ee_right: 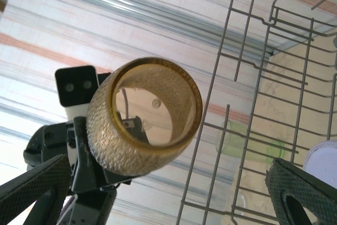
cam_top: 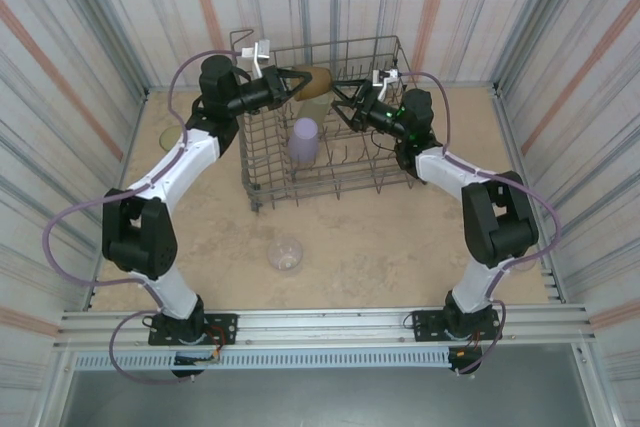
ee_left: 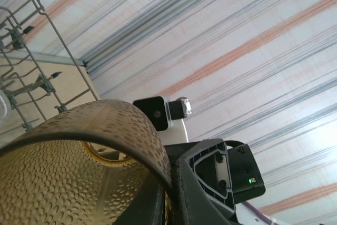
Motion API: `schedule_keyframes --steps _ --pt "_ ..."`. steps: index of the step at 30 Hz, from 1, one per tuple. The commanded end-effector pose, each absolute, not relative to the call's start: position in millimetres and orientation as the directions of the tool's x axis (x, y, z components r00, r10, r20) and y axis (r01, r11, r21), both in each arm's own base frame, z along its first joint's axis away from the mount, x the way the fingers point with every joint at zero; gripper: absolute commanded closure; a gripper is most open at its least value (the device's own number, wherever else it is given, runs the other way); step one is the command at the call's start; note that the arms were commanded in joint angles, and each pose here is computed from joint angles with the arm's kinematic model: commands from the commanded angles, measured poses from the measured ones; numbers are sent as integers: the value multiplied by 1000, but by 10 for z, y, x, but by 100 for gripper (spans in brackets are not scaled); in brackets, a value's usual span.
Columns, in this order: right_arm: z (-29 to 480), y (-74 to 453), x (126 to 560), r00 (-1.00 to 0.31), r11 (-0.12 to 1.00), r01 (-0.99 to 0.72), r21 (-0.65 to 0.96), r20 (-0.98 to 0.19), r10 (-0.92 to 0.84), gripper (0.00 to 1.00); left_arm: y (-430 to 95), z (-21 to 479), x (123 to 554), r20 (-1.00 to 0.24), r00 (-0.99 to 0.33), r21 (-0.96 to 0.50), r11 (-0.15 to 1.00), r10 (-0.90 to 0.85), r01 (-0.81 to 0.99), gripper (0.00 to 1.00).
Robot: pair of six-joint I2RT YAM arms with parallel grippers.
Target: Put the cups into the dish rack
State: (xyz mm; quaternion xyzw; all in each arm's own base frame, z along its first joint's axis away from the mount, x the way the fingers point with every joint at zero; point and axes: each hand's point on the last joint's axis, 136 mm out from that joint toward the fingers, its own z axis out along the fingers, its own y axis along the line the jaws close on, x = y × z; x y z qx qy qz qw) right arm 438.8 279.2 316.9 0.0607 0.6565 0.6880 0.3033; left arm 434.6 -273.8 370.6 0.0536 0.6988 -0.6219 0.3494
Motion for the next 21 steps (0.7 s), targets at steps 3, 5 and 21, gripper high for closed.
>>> schedule_keyframes --steps 3,5,21 --pt "3455 2777 4447 -798 -25 -392 919 -326 507 1 -2817 3757 4272 -570 -757 -820 157 -320 551 100" --pt "3471 2781 4464 -799 -41 -394 918 -321 508 1 -2844 3747 4261 -573 -759 -818 153 -310 555 100" --pt "3510 2828 4527 -816 -89 -382 920 -291 500 17 -3017 3725 4273 -564 -777 -822 99 -281 561 100"
